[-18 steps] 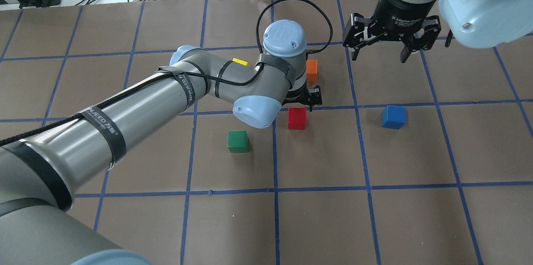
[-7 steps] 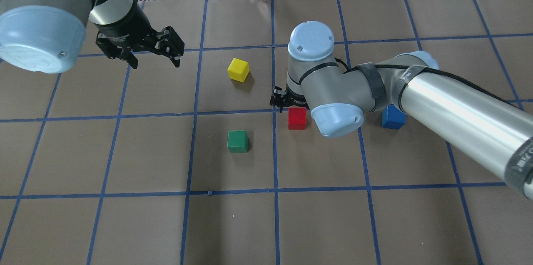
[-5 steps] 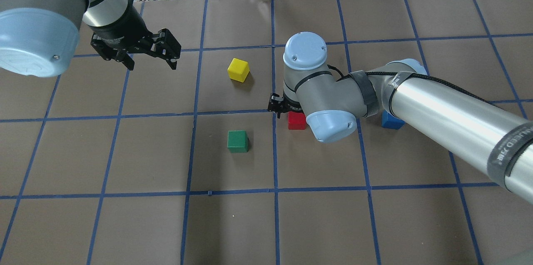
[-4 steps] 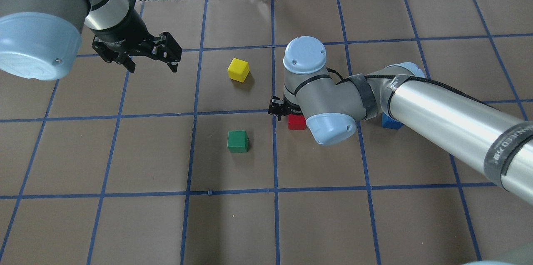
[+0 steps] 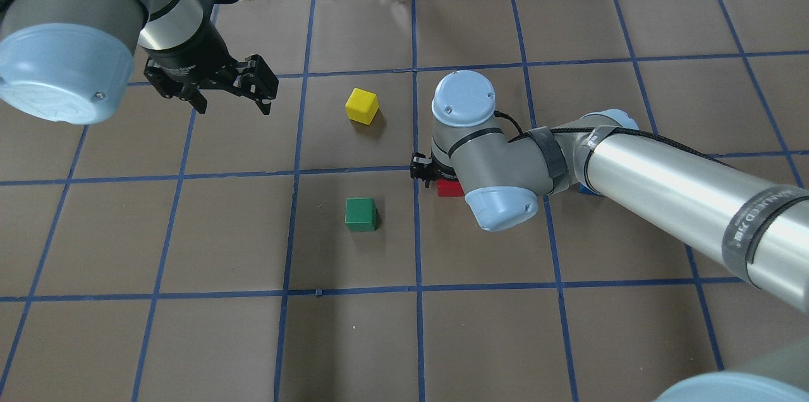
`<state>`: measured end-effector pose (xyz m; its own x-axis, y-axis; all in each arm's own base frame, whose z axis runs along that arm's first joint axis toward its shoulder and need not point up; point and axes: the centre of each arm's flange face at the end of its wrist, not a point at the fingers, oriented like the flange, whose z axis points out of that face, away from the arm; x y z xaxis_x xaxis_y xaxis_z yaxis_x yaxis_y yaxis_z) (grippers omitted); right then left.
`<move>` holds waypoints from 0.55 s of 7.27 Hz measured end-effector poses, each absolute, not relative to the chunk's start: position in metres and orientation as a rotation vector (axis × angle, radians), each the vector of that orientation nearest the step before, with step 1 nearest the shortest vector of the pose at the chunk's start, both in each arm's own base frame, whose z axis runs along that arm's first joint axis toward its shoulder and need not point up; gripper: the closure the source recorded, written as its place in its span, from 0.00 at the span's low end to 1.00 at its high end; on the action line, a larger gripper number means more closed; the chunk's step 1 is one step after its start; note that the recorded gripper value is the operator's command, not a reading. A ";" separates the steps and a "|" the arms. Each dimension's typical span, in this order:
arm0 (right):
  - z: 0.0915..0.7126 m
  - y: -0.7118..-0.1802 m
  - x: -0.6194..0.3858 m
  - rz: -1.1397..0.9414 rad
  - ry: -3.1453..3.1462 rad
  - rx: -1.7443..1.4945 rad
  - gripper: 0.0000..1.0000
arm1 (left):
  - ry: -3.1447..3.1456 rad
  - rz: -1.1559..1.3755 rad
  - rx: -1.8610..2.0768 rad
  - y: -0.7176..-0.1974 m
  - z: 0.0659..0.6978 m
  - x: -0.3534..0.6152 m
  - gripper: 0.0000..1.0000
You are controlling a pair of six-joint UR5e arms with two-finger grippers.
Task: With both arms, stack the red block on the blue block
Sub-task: 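Lower the right gripper and grasp the red cube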
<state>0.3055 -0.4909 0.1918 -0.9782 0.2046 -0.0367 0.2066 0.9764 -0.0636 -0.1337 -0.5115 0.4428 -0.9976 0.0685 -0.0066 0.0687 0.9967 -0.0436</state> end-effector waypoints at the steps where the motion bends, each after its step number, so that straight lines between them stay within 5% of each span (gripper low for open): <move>1: 0.196 -0.494 0.305 -0.131 3.090 0.309 0.89 | 3.134 -0.068 0.108 -0.513 0.442 -0.134 0.00; 4: 0.229 -0.505 0.289 -0.193 3.091 0.234 0.89 | 3.135 -0.067 0.108 -0.516 0.441 -0.134 0.00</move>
